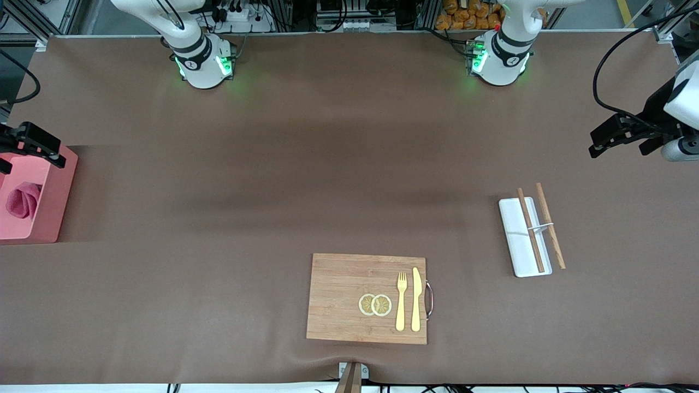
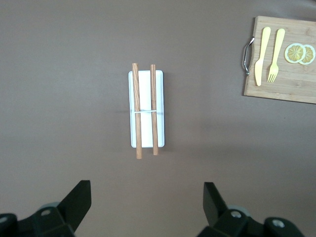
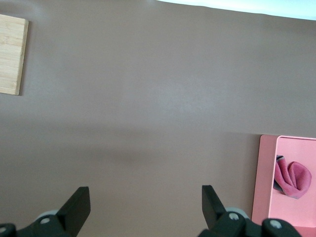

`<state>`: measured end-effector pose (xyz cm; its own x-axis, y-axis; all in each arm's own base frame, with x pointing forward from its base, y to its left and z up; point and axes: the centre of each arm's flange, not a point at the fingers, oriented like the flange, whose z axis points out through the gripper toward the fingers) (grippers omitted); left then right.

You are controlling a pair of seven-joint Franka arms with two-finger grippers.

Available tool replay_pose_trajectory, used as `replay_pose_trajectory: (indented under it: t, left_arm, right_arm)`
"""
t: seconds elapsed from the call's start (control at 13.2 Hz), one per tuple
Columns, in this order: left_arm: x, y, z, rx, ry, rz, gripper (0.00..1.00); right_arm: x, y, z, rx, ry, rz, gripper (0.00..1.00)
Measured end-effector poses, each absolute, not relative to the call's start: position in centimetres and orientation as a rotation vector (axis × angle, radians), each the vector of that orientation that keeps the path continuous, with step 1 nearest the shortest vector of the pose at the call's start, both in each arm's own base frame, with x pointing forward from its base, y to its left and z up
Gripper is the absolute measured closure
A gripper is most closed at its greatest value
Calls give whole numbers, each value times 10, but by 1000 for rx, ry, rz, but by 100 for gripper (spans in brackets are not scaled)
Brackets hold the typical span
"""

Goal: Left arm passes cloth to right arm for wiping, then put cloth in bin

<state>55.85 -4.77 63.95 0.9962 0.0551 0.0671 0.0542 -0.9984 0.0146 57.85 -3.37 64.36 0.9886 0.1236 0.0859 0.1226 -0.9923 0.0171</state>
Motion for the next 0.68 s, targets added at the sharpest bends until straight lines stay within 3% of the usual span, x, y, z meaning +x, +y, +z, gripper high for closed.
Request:
replay_pose_trajectory:
  t: [0.68]
  left_arm:
    - [556, -39, 644, 3184, 95, 110, 0]
  right_arm:
    - [579, -32, 635, 3122, 189, 117, 0]
